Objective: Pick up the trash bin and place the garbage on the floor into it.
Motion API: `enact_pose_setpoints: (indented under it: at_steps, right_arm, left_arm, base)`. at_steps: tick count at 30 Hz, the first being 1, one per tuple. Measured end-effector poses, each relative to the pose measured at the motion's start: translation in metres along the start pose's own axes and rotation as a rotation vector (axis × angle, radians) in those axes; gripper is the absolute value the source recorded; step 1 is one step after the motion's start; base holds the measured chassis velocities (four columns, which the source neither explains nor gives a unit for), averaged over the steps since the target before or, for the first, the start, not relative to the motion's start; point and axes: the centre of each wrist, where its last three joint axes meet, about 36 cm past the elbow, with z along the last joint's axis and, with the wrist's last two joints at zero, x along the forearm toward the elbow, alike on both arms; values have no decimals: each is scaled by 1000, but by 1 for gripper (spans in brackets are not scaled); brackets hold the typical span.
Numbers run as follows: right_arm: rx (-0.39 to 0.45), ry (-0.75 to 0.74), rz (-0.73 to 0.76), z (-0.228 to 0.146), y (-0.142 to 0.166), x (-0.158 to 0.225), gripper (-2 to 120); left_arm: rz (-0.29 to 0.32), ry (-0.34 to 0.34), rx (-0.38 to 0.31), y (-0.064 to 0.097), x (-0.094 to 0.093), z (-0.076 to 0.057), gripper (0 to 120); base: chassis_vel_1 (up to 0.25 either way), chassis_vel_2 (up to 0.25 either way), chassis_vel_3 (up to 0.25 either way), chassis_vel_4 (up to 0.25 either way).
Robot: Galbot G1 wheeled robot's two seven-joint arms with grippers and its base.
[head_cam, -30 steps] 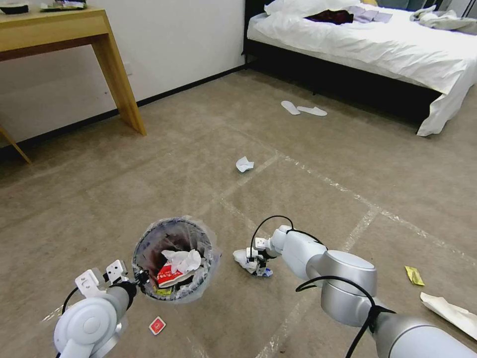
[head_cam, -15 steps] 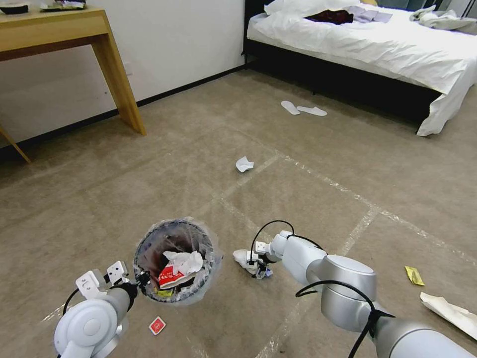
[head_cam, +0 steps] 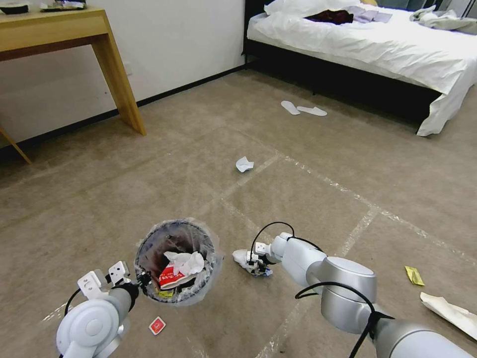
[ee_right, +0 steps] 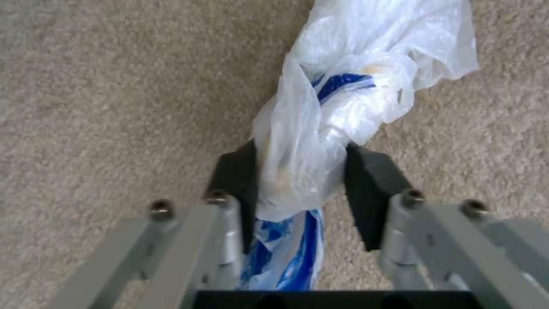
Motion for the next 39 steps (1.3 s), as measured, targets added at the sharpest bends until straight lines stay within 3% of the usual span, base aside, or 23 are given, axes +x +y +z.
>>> enact_pose_setpoints:
  at_steps: [8, 15, 19, 21, 23, 24, 25, 27, 28, 30, 31, 33, 37, 39]
  right_arm:
    - [-30, -59, 3, -5, -6, 4, 1]
    - [-84, -137, 38, 1, -28, 22, 0]
    - [-120, -230, 118, 11, -60, 52, 0]
    - [-161, -367, 222, 19, -92, 91, 0]
    - [-168, -394, 237, 19, -96, 97, 0]
    - [-205, -547, 312, 17, -114, 126, 0]
    - [-205, -547, 312, 17, -114, 126, 0]
    - [-261, -839, 432, 16, -134, 177, 0]
    - [-261, -839, 432, 16, -134, 177, 0]
    - [-262, -1044, 503, 21, -143, 205, 0]
    - [-262, -1044, 503, 21, -143, 205, 0]
    - [-243, -1262, 576, 23, -154, 242, 0]
    - [-256, -1388, 606, 26, -151, 276, 0]
    - [-240, -1500, 578, 24, -134, 310, 0]
  left_arm:
    - [-5, 3, -2, 1, -4, 0, 0]
    - [-8, 1, -3, 2, -4, -2, 0]
    - [-13, 8, -6, 3, -6, -1, 0]
    - [-16, 16, -9, 3, -9, 0, 0]
    - [-15, 17, -10, 3, -9, 0, 0]
    - [-11, 22, -15, 1, -11, 0, 0]
    - [-11, 22, -15, 1, -11, 0, 0]
    - [-4, 24, -21, -1, -14, -3, 0]
    - [-4, 24, -21, -1, -14, -3, 0]
    - [-6, 23, -23, 0, -15, -6, 0]
    - [-6, 23, -23, 0, -15, -6, 0]
    - [-6, 29, -18, 0, -15, -6, 0]
    - [-8, 33, -19, 0, -14, -5, 0]
    - [-7, 36, -18, 0, -13, -4, 0]
  base:
    - [0, 0, 0, 0]
    - [0, 0, 0, 0]
    - [0, 0, 0, 0]
    - [0, 0, 0, 0]
    - [0, 0, 0, 0]
    - [0, 0, 0, 0]
    - [0, 0, 0, 0]
    - [0, 0, 0, 0]
    - [0, 0, 0, 0]
    - [0, 0, 0, 0]
    - [0, 0, 0, 0]
    - [0, 0, 0, 0]
    - [0, 0, 0, 0]
    - [0, 0, 0, 0]
